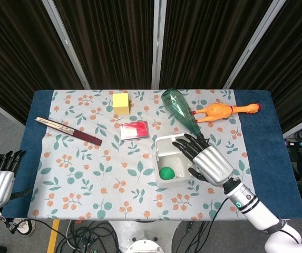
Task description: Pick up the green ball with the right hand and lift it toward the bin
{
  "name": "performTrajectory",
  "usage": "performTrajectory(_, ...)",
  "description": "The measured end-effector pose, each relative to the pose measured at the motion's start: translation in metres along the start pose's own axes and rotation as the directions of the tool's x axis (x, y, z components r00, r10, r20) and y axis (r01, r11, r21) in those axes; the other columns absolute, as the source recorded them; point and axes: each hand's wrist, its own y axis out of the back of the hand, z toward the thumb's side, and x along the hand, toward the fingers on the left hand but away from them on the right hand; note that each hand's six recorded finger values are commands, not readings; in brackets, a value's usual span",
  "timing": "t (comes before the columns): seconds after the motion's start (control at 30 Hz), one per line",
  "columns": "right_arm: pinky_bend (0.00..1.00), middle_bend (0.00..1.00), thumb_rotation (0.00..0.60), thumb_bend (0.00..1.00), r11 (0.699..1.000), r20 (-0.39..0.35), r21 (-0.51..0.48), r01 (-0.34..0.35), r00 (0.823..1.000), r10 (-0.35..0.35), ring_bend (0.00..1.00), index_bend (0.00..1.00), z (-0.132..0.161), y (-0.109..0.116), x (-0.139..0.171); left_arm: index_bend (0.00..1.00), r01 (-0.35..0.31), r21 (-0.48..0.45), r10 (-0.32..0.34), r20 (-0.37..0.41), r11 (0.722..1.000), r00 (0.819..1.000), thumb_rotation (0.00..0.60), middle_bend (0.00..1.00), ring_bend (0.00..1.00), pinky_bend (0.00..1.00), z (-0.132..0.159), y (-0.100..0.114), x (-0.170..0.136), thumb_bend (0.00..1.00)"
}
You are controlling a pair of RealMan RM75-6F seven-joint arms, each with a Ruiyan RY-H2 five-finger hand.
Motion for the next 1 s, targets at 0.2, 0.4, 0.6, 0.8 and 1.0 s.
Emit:
performTrajectory(0.2,0.24,0.11,0.600,0.23,0.998,0.047,-0.008,0.056,0.997,-0.055,0.03,0.00,-0.015,0.007,0.019,0.05,0.000,0.000,0.000,-0.003,1.000,1.000,0.600,0.07,0.00,0.14,-0.001,0.001,-0.001,0.06)
performTrajectory(0.4,0.23,0.11,0.600,0.23,0.994,0.177,0.003,0.113,0.978,-0.112,0.02,0.00,-0.052,0.008,0.059,0.05,-0.008,-0.005,0.008,-0.001,1.000,1.000,0.600,0.07,0.00,0.14,0.000,0.002,0.000,0.06)
performTrajectory(0.6,0.02,0.01,0.600,0.21,0.996,0.367,0.045,0.076,0.926,-0.087,0.00,0.00,-0.109,-0.013,0.106,0.05,-0.028,-0.011,0.028,-0.009,1.000,1.000,0.600,0.07,0.00,0.14,-0.001,0.005,0.000,0.06)
performTrajectory(0.8,0.00,0.00,0.600,0.21,0.998,0.591,0.054,0.017,0.805,-0.045,0.00,0.00,-0.159,-0.045,0.162,0.05,-0.035,-0.016,0.034,-0.021,0.999,0.999,0.600,0.07,0.00,0.14,-0.003,0.006,0.000,0.06)
performTrajectory(1.0,0.00,0.00,0.600,0.21,0.999,0.652,0.024,0.039,0.756,-0.045,0.00,0.00,-0.173,-0.064,0.188,0.05,-0.049,-0.024,0.049,-0.028,0.999,0.998,0.600,0.07,0.00,0.14,-0.002,0.008,0.001,0.06)
